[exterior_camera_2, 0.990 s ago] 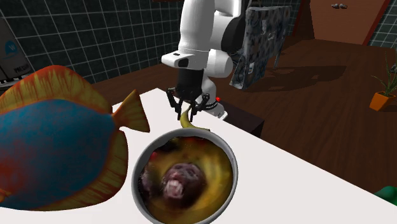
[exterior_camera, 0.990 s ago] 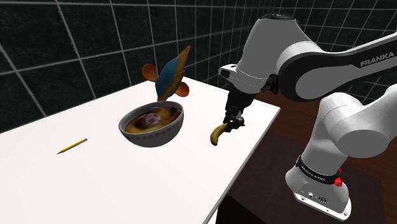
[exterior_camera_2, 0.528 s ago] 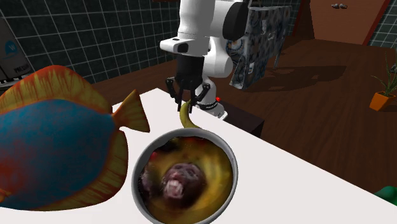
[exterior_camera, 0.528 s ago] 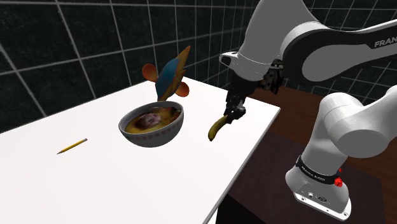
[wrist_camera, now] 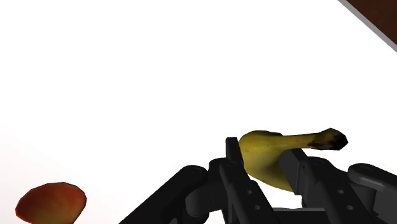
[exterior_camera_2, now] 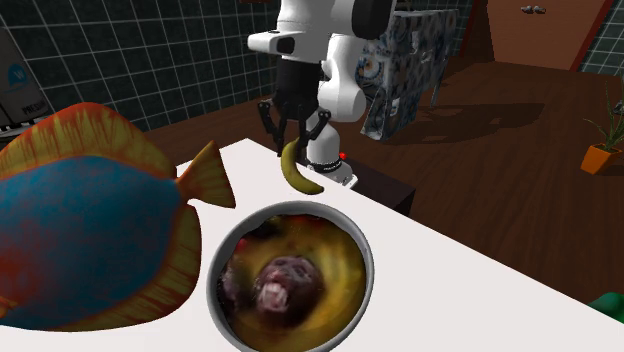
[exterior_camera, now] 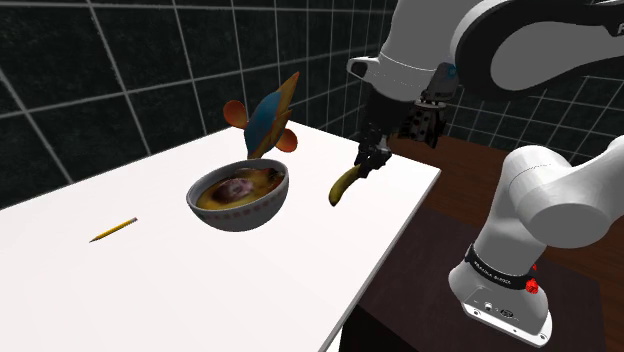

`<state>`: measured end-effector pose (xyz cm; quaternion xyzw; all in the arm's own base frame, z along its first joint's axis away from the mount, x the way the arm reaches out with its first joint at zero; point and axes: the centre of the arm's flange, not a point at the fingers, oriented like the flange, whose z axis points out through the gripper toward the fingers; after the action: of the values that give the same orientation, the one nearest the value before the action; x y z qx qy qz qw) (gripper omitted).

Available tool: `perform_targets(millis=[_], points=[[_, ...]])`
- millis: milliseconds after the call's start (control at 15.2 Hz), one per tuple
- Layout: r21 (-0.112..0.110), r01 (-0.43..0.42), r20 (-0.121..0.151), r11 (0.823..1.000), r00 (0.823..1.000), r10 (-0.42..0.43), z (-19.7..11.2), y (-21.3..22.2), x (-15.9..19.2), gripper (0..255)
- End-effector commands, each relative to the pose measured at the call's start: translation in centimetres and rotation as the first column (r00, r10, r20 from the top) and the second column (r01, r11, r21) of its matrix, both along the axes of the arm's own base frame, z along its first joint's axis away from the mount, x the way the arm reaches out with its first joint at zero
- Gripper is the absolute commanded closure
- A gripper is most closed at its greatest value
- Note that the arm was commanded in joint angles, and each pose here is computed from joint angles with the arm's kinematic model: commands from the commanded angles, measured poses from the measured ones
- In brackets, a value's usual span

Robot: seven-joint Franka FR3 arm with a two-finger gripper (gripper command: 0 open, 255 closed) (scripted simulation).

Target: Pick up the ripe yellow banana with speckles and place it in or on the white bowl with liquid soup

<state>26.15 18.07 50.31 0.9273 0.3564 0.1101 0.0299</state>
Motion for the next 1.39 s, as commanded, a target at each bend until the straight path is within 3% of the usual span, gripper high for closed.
perform_targets(millis=[0,924,1320], points=[[0.000,0.000,0.000,1.000,1.000,0.000,1.1,0.0,0.0,255],[0.000,0.000,0.000,1.000,1.000,0.000,8.1,0.0,0.0,255],[0.000,0.000,0.000,1.000,1.000,0.000,8.4,5.6,5.6,255]])
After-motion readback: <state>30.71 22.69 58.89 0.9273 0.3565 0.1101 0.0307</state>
